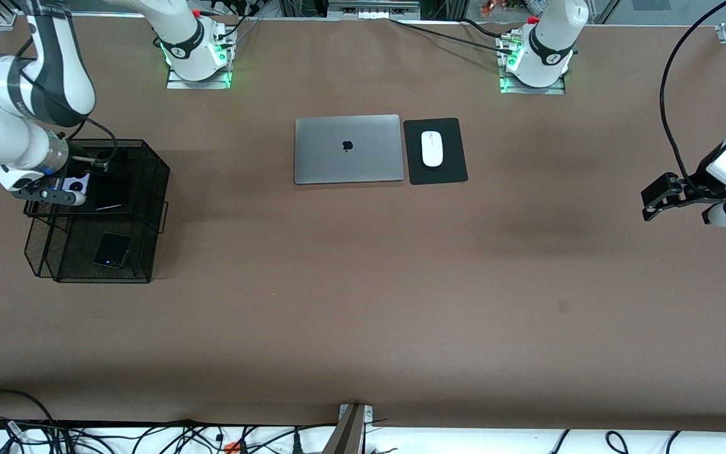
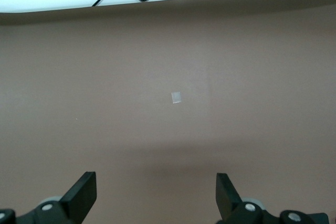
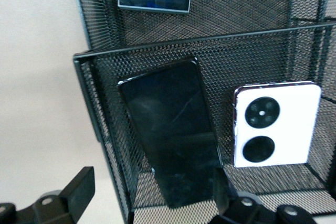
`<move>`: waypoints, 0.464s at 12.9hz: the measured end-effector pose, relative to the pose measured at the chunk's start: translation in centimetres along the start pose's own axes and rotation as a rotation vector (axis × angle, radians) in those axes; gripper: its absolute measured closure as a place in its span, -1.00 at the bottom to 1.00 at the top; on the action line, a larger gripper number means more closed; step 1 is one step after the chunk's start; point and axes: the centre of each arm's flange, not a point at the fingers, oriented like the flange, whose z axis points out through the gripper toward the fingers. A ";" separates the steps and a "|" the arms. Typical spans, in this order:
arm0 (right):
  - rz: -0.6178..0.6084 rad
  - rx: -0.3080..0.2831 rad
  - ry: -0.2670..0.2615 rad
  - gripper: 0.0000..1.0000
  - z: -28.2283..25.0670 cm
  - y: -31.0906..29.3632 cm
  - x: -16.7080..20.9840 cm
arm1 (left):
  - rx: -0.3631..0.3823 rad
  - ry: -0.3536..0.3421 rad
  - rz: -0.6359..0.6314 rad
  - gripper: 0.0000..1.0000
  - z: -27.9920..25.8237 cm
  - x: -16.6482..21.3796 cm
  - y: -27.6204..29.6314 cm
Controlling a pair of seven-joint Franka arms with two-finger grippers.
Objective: Place phones with both arms
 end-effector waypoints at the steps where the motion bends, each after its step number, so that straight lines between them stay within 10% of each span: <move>1: -0.013 -0.001 0.009 -0.99 -1.7 -0.4 0.3 | 0.000 0.000 0.000 -1.00 0.0 0.0 0.0; 6: -0.076 -0.019 0.058 -1.00 -11.1 -3.9 1.1 | 0.000 0.001 0.000 -1.00 0.0 0.0 0.0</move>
